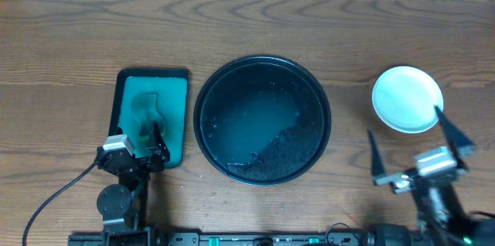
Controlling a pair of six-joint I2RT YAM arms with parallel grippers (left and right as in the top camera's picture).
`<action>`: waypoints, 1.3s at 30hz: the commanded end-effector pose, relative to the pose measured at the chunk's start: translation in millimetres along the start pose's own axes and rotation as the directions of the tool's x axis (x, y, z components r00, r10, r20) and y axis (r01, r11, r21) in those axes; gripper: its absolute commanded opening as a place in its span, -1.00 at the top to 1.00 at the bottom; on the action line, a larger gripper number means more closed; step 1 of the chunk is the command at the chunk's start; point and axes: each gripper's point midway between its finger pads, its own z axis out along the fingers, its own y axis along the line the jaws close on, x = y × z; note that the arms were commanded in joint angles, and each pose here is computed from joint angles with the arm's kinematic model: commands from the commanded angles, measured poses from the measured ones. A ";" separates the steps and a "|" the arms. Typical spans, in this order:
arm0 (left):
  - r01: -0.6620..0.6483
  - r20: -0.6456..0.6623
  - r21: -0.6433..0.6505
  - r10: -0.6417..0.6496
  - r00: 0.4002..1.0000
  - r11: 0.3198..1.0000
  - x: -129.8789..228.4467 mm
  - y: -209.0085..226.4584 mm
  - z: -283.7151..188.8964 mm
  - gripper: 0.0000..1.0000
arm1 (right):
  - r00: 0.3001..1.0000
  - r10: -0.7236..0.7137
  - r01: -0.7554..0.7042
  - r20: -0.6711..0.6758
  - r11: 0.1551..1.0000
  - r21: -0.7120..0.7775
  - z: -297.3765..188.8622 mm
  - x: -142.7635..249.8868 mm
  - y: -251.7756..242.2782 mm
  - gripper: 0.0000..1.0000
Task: Clean dirty plates on tray and stack at the side
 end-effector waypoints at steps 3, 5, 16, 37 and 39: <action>0.003 -0.049 0.001 -0.003 0.999 1.000 14.6 1.6 0.3 -0.64 | 0.986 0.067 -0.045 0.155 0.989 -0.142 15.9 39.0 41.1 -0.99; 0.003 -0.049 0.001 -0.003 0.999 1.000 14.6 1.7 0.3 -0.64 | 0.975 0.080 -0.051 0.209 0.988 -0.144 16.6 46.3 46.7 -0.98; 0.003 -0.049 0.001 -0.003 0.999 1.000 14.6 1.7 0.3 -0.64 | 0.962 0.109 -0.069 0.251 0.984 -0.163 20.8 92.7 70.6 -0.99; 0.003 -0.049 0.001 -0.003 0.999 1.000 14.6 1.6 0.3 -0.64 | 0.973 0.215 -0.227 -0.078 0.950 -0.214 29.0 184.1 99.7 -0.99; 0.003 -0.049 0.001 -0.003 0.999 1.000 14.6 1.7 0.3 -0.64 | 0.973 0.215 -0.227 -0.078 0.950 -0.212 29.1 184.1 99.4 -0.98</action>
